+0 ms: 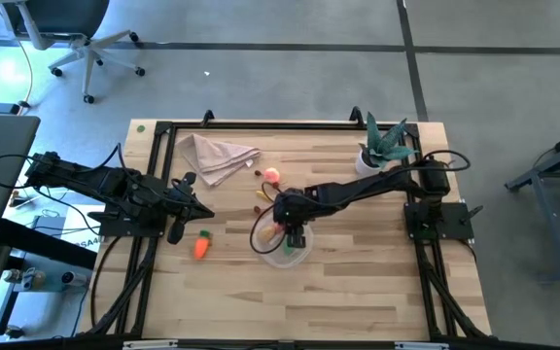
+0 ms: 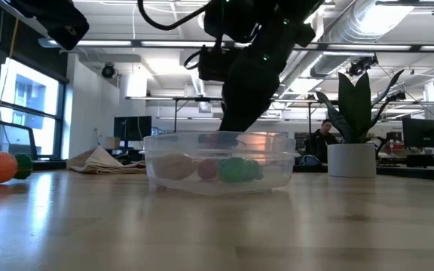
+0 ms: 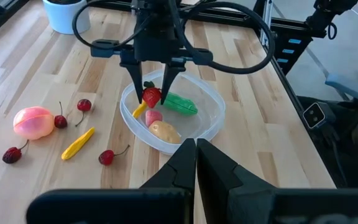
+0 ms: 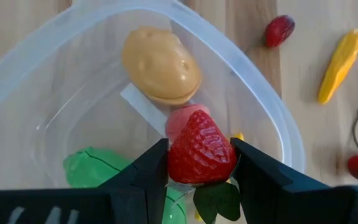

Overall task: Pick and placing Produce into tupperware
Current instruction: Put the strawberry into the transparent bin, then put the red cherry into the transparent bin

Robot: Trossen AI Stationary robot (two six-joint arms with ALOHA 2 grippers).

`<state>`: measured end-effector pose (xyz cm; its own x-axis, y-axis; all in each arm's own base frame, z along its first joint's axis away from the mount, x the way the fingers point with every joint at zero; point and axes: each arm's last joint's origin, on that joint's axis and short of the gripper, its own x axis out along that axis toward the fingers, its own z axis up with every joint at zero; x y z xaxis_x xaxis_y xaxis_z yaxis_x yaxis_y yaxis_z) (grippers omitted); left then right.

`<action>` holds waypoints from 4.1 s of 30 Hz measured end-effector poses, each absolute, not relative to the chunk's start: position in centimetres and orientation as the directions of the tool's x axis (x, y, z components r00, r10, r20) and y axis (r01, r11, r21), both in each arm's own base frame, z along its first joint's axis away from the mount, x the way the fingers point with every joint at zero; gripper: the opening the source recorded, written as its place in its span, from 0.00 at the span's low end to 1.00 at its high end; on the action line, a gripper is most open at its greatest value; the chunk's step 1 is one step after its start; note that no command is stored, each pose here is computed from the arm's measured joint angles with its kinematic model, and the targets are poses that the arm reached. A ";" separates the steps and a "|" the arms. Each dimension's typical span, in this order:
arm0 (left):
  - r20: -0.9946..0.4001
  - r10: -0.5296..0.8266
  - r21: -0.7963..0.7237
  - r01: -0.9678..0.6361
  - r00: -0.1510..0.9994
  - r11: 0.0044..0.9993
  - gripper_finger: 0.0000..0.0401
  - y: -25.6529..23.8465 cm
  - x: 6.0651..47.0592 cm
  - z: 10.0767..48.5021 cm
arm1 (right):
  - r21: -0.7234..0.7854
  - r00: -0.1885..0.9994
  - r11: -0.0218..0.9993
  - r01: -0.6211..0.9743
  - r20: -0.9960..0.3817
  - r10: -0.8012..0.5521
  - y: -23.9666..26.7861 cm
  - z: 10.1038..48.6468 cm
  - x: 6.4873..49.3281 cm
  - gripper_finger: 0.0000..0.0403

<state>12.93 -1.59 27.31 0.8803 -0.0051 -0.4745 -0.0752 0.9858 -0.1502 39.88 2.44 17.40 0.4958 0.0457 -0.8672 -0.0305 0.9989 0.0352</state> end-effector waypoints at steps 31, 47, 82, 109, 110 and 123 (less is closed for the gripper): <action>-0.474 -0.006 -0.150 -0.075 0.880 0.986 0.01 -1.6 12.9 27.3 | 0.011 0.465 1.000 -0.018 -0.885 0.018 2.6 15.9 40.0 0.35; -0.474 -0.005 -0.150 -0.075 0.880 0.986 0.01 -1.6 12.9 27.3 | 0.016 0.479 1.000 -0.024 -0.877 0.025 2.7 16.0 40.1 0.49; -0.474 -0.005 -0.150 -0.075 0.880 0.986 0.01 -1.6 12.9 27.3 | -0.060 0.405 0.989 0.132 -0.908 -0.109 -6.1 23.3 40.8 0.49; -0.475 -0.005 -0.150 -0.075 0.880 0.986 0.01 -1.6 12.9 27.3 | -0.036 0.659 0.993 0.114 -0.745 -0.103 -8.1 15.3 34.8 0.49; -0.475 -0.005 -0.150 -0.075 0.880 0.986 0.01 -1.6 12.9 27.3 | -0.048 0.659 0.992 0.120 -0.743 -0.116 -8.0 15.1 34.7 0.49; -0.475 -0.005 -0.150 -0.075 0.880 0.986 0.01 -1.6 12.9 27.3 | -0.057 0.679 0.993 0.105 -0.725 -0.113 -7.3 14.5 34.9 0.49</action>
